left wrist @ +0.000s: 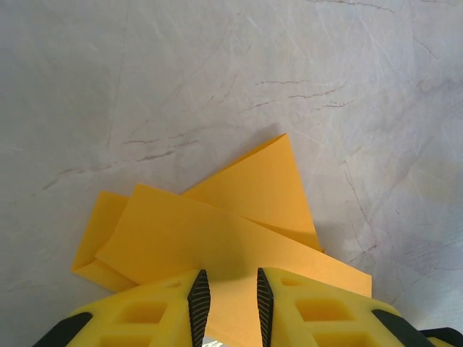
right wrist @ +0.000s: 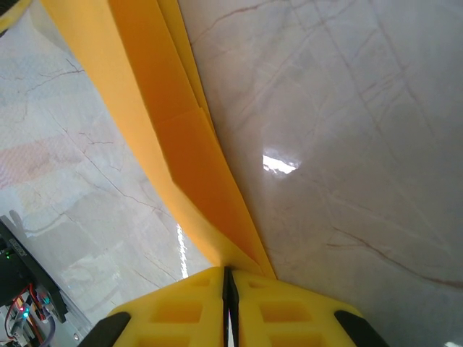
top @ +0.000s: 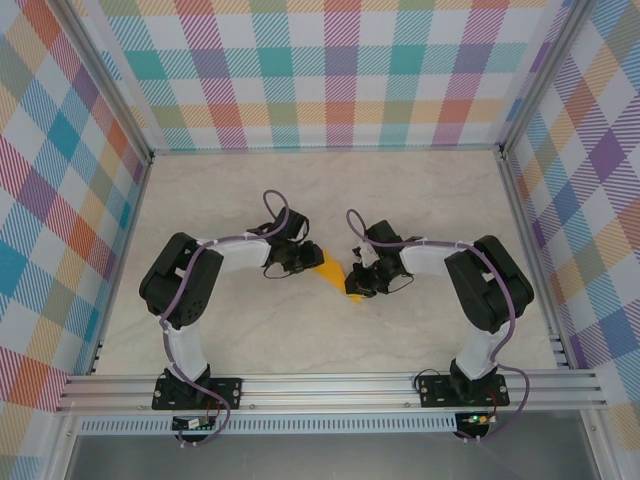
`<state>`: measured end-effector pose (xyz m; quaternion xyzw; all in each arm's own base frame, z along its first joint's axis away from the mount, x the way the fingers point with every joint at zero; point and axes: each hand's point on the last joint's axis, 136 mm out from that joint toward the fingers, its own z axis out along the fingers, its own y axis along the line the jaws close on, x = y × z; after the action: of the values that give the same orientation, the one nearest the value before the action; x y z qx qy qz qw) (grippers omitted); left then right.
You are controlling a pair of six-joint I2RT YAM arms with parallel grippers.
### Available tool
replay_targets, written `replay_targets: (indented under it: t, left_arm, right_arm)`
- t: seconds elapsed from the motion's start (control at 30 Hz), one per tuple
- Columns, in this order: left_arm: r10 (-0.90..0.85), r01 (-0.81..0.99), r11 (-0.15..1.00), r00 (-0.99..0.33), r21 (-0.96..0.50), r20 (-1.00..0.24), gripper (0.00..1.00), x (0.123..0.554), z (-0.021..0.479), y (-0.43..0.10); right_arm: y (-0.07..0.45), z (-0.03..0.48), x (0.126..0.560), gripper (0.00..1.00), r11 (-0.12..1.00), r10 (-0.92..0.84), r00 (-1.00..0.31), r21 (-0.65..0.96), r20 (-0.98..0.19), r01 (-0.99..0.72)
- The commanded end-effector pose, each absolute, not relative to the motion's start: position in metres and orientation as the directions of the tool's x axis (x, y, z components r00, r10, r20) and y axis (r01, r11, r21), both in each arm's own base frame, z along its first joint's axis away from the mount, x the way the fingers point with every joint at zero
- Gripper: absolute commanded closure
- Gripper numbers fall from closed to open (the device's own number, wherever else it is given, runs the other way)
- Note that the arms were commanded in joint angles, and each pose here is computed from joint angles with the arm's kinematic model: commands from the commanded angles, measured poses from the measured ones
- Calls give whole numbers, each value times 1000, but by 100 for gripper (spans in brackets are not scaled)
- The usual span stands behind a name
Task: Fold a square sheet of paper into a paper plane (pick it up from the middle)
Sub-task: Fold the wing for the fifth time at the center of the table.
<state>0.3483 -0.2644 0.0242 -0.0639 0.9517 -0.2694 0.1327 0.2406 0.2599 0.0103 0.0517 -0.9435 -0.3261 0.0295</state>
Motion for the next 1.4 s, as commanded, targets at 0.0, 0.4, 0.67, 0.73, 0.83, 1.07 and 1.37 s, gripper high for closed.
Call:
replay_targets:
  t: [0.0, 0.4, 0.67, 0.73, 0.83, 1.07, 1.37]
  left_arm:
    - [-270, -138, 901, -920, -412, -283, 71, 366, 14, -212]
    - [-331, -169, 878, -890, -447, -313, 71, 378, 40, -195]
    - [-311, -2, 804, -854, -595, -418, 69, 345, 104, -234]
    - [-307, 16, 786, -858, -618, -412, 69, 332, 104, -248]
    - [-300, 30, 744, -878, -668, -374, 71, 318, 97, -273]
    - [-261, 28, 692, -922, -721, -286, 81, 303, 70, -330]
    - [-246, -5, 700, -941, -714, -234, 89, 295, 45, -347]
  right_arm:
    - [215, -45, 209, 89, 912, -75, -985, 409, 158, -4]
    - [215, -44, 211, 90, 915, -67, -986, 404, 150, -1]
    - [220, -39, 213, 91, 904, -73, -987, 428, 144, -5]
    - [220, -40, 213, 91, 904, -73, -987, 428, 146, -4]
    - [220, -40, 213, 93, 902, -71, -987, 431, 147, 0]
    - [220, -42, 213, 96, 903, -67, -987, 429, 149, 3]
    - [219, -43, 212, 97, 903, -69, -986, 429, 149, 1]
